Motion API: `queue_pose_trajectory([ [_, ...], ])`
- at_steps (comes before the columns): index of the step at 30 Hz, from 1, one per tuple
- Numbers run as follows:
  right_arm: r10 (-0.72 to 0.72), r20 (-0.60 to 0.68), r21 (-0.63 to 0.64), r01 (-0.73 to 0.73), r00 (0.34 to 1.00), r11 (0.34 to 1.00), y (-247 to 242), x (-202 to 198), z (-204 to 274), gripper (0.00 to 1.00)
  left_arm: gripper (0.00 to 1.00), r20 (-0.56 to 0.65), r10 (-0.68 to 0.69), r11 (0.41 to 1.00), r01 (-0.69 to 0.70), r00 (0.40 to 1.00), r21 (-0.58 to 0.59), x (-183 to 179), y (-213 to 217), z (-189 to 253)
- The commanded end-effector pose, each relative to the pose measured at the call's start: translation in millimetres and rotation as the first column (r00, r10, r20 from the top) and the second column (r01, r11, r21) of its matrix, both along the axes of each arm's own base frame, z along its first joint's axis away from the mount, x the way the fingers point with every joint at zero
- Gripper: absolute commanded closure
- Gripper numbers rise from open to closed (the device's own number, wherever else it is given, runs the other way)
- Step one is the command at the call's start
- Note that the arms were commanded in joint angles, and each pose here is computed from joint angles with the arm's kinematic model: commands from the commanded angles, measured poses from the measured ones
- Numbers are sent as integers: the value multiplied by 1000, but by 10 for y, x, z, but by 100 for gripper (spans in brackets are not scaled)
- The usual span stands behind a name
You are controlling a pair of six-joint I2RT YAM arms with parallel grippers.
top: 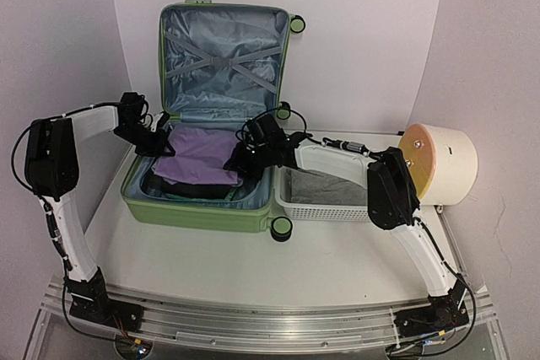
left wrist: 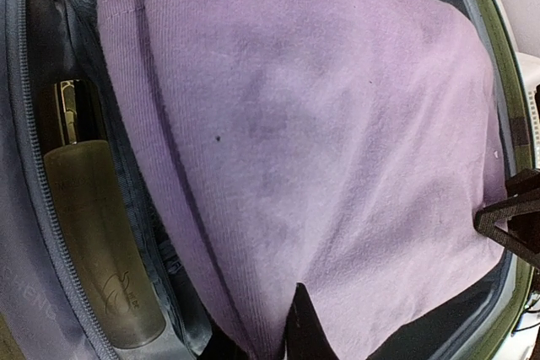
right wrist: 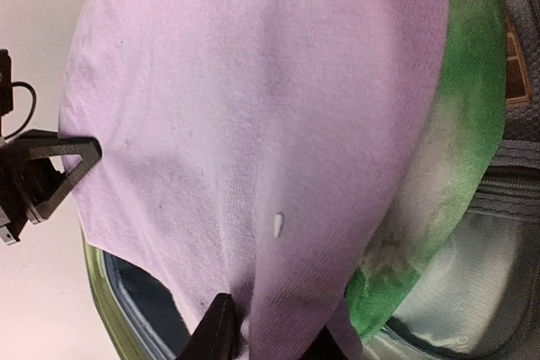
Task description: Open, take out, and arrange the luggage
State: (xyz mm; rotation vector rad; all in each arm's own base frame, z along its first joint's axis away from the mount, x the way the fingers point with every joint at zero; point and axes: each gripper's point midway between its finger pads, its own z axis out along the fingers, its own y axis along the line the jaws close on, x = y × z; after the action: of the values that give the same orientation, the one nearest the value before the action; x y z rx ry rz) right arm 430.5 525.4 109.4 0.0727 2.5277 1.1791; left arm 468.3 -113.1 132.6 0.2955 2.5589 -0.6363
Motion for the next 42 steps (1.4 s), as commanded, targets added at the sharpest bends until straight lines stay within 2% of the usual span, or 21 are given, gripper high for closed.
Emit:
queue_pose_trajectory([
  [1, 32, 107, 170, -50, 994, 984, 174, -5, 842, 78, 91, 101, 8, 1000, -9, 995, 8, 57, 65, 365],
  [4, 29, 121, 186, -51, 992, 981, 200, 20, 874, 81, 86, 101, 9, 1000, -9, 995, 4, 54, 59, 376],
  [8, 32, 136, 195, -59, 990, 979, 222, 21, 894, 90, 84, 105, 5, 1000, -5, 994, 1, 47, 56, 406],
  [12, 35, 138, 187, -61, 990, 980, 233, 32, 814, 100, 91, 78, 1, 1000, 0, 997, -9, 13, 40, 298],
  [16, 41, 128, 186, -65, 991, 980, 242, 21, 765, 100, 100, 44, -2, 999, 4, 999, -34, -36, 5, 217],
  [21, 28, 197, 192, -67, 980, 979, 220, 76, 989, 100, 100, 61, -17, 998, 21, 998, -53, -19, -37, 343],
  [29, -48, 338, 179, -15, 940, 984, 16, 226, 1478, 100, 100, 202, -36, 997, 49, 979, -60, 114, -65, 1069],
  [38, -102, 401, 170, 36, 910, 985, -259, 414, 1733, 100, 100, 242, -41, 991, 70, 969, -111, 150, -159, 1385],
  [42, -120, 425, 171, 50, 897, 984, -415, 488, 1877, 100, 100, 274, -70, 987, 106, 959, -118, 172, -355, 1535],
])
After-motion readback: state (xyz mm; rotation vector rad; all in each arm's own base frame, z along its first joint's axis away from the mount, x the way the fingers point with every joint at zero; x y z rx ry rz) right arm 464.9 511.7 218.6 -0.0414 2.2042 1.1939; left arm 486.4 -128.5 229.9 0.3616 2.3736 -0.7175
